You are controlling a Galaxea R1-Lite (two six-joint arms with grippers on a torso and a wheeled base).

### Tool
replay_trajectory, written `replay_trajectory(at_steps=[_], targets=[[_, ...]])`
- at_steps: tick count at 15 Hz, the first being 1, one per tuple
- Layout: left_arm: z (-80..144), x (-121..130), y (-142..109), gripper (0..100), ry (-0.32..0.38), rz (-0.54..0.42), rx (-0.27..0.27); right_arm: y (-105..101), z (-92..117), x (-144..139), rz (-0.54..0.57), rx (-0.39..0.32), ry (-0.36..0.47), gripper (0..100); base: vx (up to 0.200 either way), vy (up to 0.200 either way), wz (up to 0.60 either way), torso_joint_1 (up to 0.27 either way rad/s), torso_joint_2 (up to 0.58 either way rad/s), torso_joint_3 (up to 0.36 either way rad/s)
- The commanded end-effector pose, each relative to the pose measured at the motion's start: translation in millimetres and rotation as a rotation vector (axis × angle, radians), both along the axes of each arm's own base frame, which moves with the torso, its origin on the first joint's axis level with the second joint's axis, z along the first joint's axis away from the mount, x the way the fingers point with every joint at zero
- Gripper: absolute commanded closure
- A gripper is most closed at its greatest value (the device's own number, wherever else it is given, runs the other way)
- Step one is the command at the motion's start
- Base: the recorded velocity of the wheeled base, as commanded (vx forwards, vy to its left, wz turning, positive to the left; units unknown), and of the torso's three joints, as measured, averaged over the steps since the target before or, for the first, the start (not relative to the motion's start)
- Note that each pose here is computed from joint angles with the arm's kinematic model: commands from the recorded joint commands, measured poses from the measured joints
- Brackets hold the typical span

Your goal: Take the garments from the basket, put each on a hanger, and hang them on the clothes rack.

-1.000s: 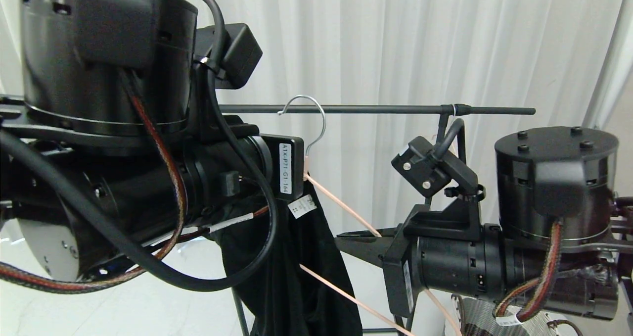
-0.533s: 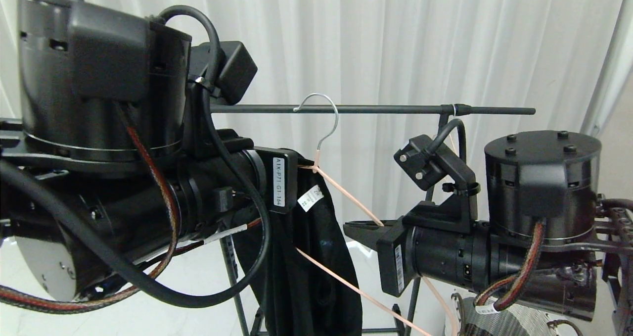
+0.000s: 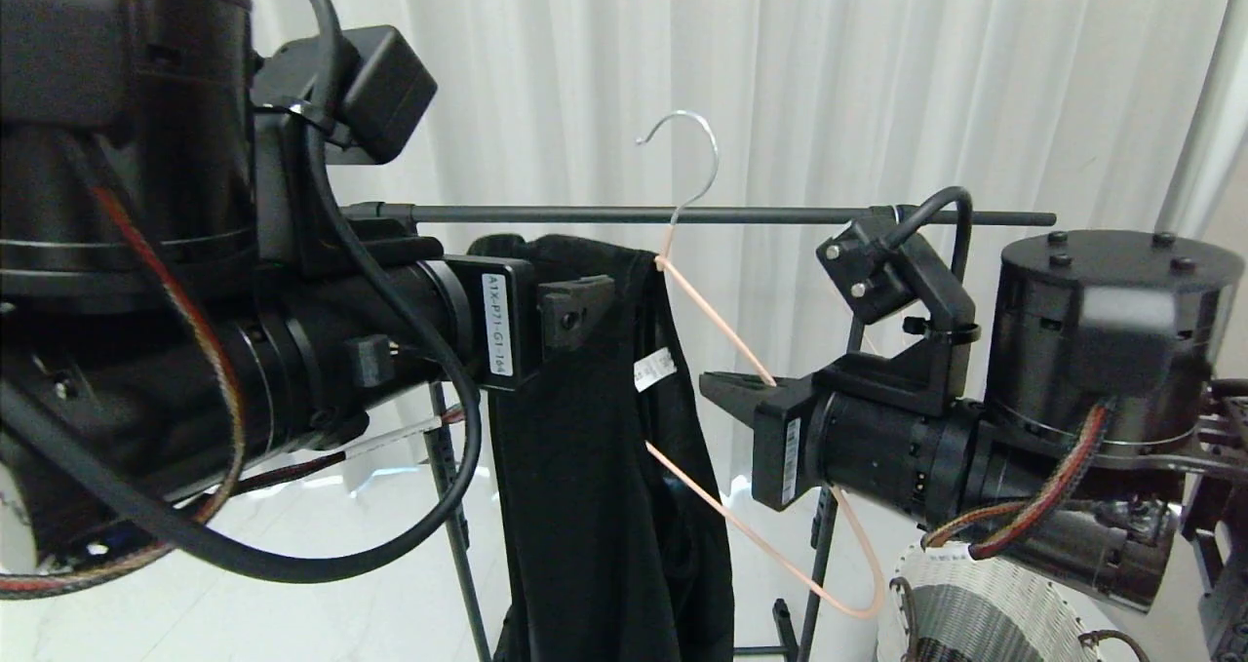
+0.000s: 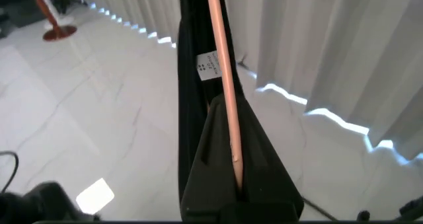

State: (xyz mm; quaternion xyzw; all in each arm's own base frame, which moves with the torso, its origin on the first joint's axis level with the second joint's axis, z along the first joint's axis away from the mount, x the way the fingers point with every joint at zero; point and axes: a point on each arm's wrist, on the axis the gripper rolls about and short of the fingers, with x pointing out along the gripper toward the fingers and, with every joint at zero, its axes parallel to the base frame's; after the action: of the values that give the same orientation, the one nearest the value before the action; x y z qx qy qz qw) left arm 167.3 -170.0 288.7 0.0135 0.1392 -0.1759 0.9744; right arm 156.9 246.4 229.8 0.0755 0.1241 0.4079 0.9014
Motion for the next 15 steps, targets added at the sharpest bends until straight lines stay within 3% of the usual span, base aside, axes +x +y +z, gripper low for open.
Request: replay_trajectory(at_steps=[1, 3, 6, 9, 11, 13, 15], targets=[[8, -7, 8, 0, -0.024, 0.000, -0.019, -2, 1, 0, -0.010, 0.006, -0.013, 100, 0.000, 0.000, 0.00, 0.000, 0.00, 0.000], [1, -14, 16, 0, -0.021, -0.005, 0.008, -6, -2, 1, -0.036, -0.003, -0.035, 100, 0.000, 0.000, 0.00, 0.000, 0.00, 0.000], [-23, -34, 38, 0, -0.005, -0.035, 0.096, -28, -10, -8, -0.039, -0.049, -0.045, 100, 0.000, 0.000, 0.00, 0.000, 0.00, 0.000], [-34, -39, 44, 0, -0.014, -0.081, 0.094, -47, -21, -21, -0.005, -0.077, -0.027, 100, 0.000, 0.000, 0.00, 0.000, 0.00, 0.000], [-47, -38, 45, 0, 0.013, -0.109, 0.100, -60, -34, -30, 0.064, -0.133, -0.034, 100, 0.000, 0.000, 0.00, 0.000, 0.00, 0.000], [-57, -40, 45, 0, 0.035, -0.178, 0.090, -62, -37, -33, 0.097, -0.155, -0.047, 100, 0.000, 0.000, 0.00, 0.000, 0.00, 0.000], [-61, -44, 46, 0, 0.046, -0.285, 0.069, -66, -32, -37, 0.131, -0.134, -0.061, 100, 0.000, 0.000, 0.00, 0.000, 0.00, 0.000]])
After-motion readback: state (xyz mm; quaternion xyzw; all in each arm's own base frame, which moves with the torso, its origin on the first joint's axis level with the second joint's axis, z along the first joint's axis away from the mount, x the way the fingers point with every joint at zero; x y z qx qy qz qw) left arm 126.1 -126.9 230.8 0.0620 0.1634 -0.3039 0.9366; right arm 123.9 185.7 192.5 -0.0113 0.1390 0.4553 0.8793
